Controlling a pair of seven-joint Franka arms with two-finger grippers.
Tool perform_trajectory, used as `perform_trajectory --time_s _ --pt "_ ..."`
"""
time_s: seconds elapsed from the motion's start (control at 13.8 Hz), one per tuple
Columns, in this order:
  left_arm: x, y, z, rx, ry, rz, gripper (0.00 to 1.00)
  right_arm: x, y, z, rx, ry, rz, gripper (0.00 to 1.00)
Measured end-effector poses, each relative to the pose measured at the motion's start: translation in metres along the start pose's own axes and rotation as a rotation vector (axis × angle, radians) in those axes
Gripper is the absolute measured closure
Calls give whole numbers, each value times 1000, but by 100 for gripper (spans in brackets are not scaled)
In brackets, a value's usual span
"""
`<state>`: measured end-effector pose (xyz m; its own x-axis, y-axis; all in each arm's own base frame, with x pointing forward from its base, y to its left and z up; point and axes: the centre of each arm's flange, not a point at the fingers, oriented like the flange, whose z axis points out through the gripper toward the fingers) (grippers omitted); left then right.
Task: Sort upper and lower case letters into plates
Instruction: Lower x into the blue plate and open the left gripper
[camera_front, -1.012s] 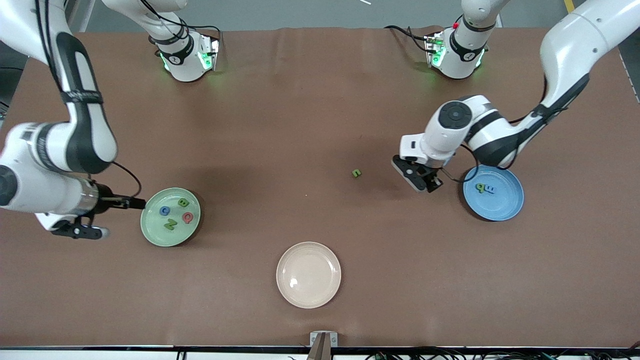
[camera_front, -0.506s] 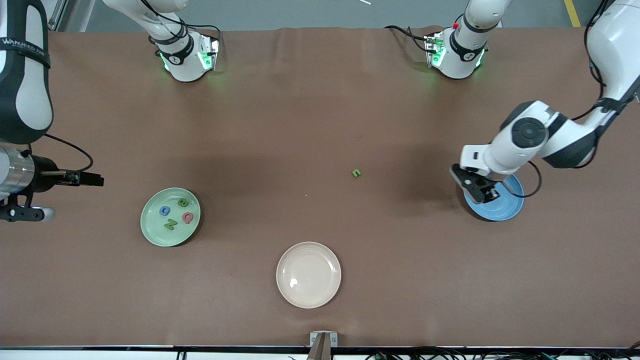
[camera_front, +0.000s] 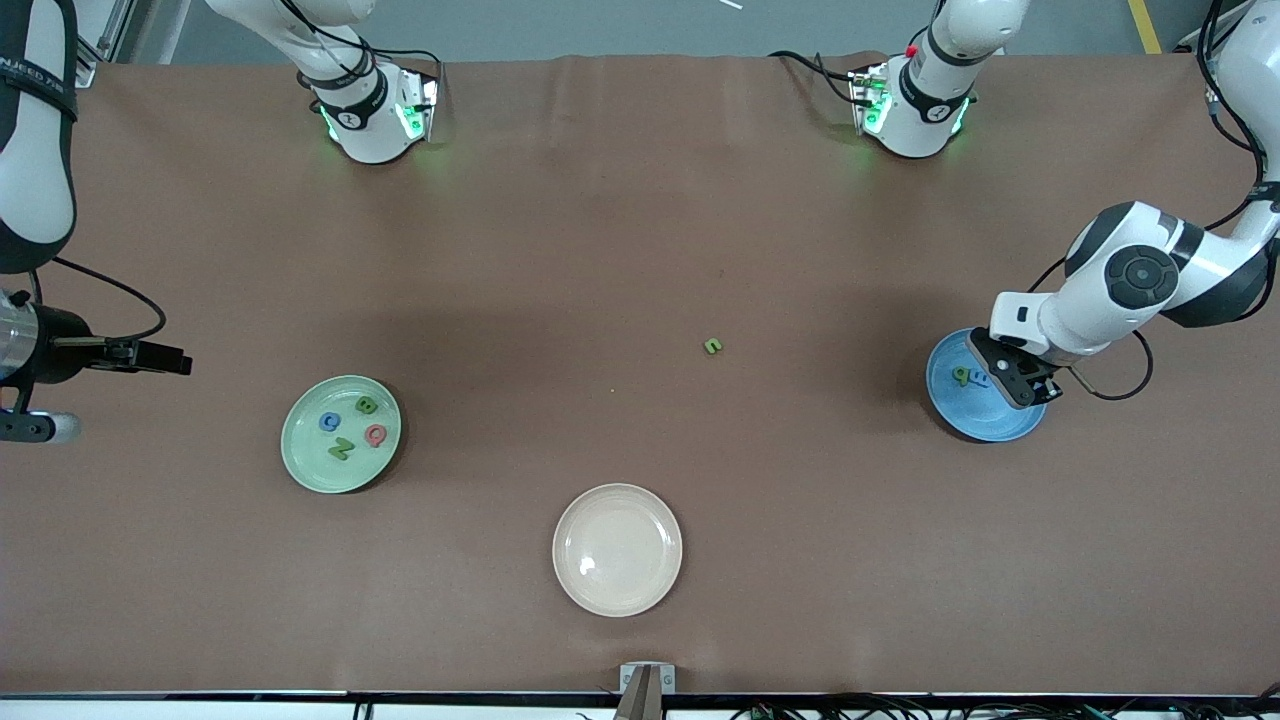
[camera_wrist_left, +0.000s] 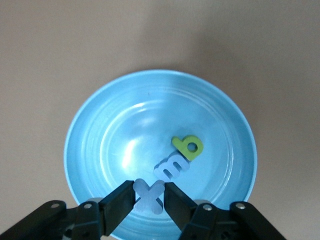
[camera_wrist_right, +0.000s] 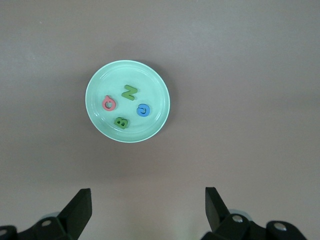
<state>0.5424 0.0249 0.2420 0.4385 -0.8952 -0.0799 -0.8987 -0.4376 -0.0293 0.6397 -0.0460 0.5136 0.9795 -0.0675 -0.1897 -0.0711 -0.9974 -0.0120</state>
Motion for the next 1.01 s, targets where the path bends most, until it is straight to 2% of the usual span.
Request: perform_trajectory --time_s 0.29,0.65,1.01 --pt "-13 -5 13 0 -25 -2 66 -9 -15 -10 -1 9 -25 0" --pt "-21 -13 33 6 -32 -3 66 -39 -27 -27 -8 28 -45 0" --pt "-11 -15 46 10 -30 10 66 -64 -25 -24 -6 79 -45 0"
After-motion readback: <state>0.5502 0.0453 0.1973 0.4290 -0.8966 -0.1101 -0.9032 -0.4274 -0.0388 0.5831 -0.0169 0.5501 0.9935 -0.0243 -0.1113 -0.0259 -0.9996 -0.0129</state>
